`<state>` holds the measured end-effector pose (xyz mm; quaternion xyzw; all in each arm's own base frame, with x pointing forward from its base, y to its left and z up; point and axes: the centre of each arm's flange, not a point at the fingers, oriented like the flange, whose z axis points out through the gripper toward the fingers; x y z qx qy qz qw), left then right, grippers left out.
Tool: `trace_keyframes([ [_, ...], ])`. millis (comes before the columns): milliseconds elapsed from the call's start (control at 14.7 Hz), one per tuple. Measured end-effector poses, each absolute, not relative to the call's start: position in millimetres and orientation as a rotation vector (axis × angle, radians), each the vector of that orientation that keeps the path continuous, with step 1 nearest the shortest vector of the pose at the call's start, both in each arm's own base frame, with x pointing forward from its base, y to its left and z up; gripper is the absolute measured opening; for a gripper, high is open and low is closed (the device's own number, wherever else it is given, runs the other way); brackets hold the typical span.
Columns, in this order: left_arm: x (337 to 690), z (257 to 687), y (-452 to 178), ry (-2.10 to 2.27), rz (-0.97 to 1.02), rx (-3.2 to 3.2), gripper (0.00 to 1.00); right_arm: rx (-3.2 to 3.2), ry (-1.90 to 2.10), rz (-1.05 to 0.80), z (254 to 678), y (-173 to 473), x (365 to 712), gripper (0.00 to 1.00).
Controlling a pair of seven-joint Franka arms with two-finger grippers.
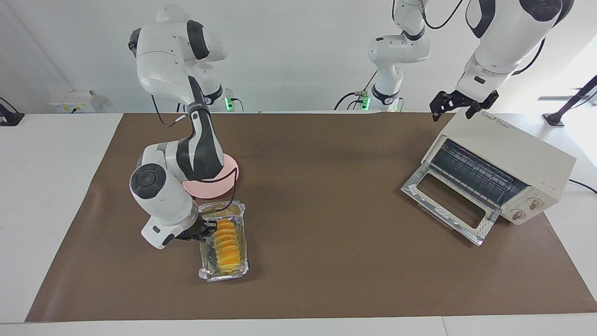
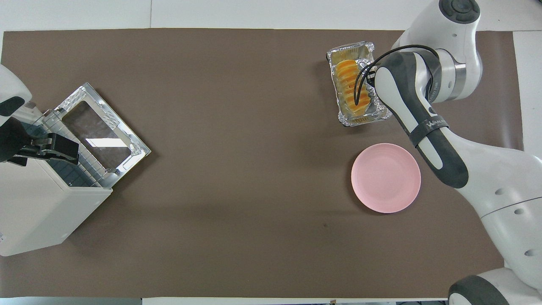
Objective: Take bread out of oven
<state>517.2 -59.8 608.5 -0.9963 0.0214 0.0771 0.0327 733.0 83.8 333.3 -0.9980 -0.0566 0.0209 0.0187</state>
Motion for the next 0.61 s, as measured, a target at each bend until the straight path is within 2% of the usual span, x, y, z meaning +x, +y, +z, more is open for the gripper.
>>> trace_keyframes([
  [273,517,609,-60,0.066,0.237,-3.066,1.00,-3.098,-0.190,0.063,308,84,727,0.02],
  [409,517,609,-60,0.066,0.237,-3.066,1.00,-3.098,-0.189,0.065,311,83,726,0.19],
  [614,517,609,-60,0.066,0.237,-3.066,1.00,-3.104,-0.197,0.090,320,83,723,0.52],
])
